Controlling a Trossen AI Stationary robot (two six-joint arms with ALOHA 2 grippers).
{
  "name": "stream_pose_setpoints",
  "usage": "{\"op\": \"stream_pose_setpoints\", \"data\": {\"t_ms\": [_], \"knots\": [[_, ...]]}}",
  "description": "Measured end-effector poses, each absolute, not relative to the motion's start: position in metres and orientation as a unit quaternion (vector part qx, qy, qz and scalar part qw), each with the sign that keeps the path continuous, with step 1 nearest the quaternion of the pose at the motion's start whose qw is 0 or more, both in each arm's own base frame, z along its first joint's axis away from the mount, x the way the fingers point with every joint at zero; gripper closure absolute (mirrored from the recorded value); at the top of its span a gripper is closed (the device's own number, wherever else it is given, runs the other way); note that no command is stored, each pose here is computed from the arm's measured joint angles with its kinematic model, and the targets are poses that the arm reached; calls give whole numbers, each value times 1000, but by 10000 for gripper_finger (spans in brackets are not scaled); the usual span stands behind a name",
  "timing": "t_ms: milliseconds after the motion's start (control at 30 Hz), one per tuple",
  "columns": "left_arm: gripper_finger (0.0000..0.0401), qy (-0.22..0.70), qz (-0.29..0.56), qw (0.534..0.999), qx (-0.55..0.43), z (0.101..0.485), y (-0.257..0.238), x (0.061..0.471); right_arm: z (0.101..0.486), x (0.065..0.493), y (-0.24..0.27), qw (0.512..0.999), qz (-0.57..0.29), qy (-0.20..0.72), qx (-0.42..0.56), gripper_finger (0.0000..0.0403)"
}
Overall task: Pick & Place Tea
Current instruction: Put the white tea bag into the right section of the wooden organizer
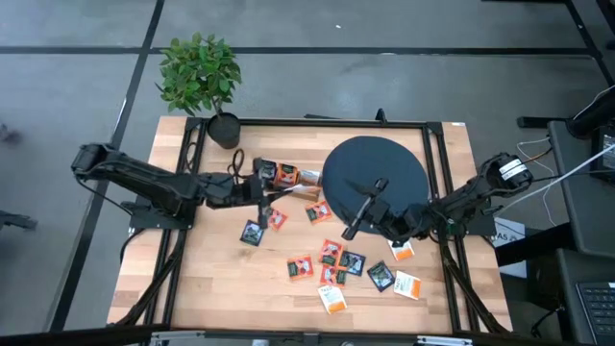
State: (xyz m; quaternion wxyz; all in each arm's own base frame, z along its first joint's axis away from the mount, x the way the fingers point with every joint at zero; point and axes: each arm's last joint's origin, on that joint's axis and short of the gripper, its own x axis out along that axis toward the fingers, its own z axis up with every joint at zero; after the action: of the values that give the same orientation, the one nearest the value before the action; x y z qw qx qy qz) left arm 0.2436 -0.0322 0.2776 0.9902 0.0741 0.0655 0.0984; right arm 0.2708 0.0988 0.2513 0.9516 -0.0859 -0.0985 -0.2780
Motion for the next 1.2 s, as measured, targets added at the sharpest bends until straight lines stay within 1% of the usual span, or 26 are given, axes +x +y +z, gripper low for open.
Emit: {"op": "stream_pose_setpoints", "data": {"t_ms": [100, 200, 300, 467, 700, 800, 967, 1100, 1200], "knots": [[399, 87, 73, 992, 57, 275, -33, 240, 251, 269, 102, 950, -288, -94, -75, 161], [399, 106, 45, 992, 50, 271, -34, 240, 249, 268, 104, 949, -297, -91, -44, 173], [399, 119, 28, 991, 46, 268, -36, 240, 245, 268, 109, 956, -280, -83, -32, 184], [399, 135, 25, 990, 43, 265, -36, 240, 236, 271, 111, 964, -258, -66, 5, 198], [399, 157, 3, 987, 21, 260, -37, 238, 233, 278, 108, 973, -220, -56, 40, 203], [400, 168, 5, 986, 13, 258, -37, 238, 237, 292, 104, 979, -198, -20, 34, 203], [400, 183, -11, 983, 7, 256, -38, 237, 251, 317, 93, 983, -154, 102, 9, 203], [399, 202, -16, 979, 7, 252, -38, 235, 273, 327, 85, 977, -148, 156, 9, 203], [400, 219, -14, 975, 9, 250, -37, 234, 288, 330, 83, 972, -152, 177, -1, 203]]}}
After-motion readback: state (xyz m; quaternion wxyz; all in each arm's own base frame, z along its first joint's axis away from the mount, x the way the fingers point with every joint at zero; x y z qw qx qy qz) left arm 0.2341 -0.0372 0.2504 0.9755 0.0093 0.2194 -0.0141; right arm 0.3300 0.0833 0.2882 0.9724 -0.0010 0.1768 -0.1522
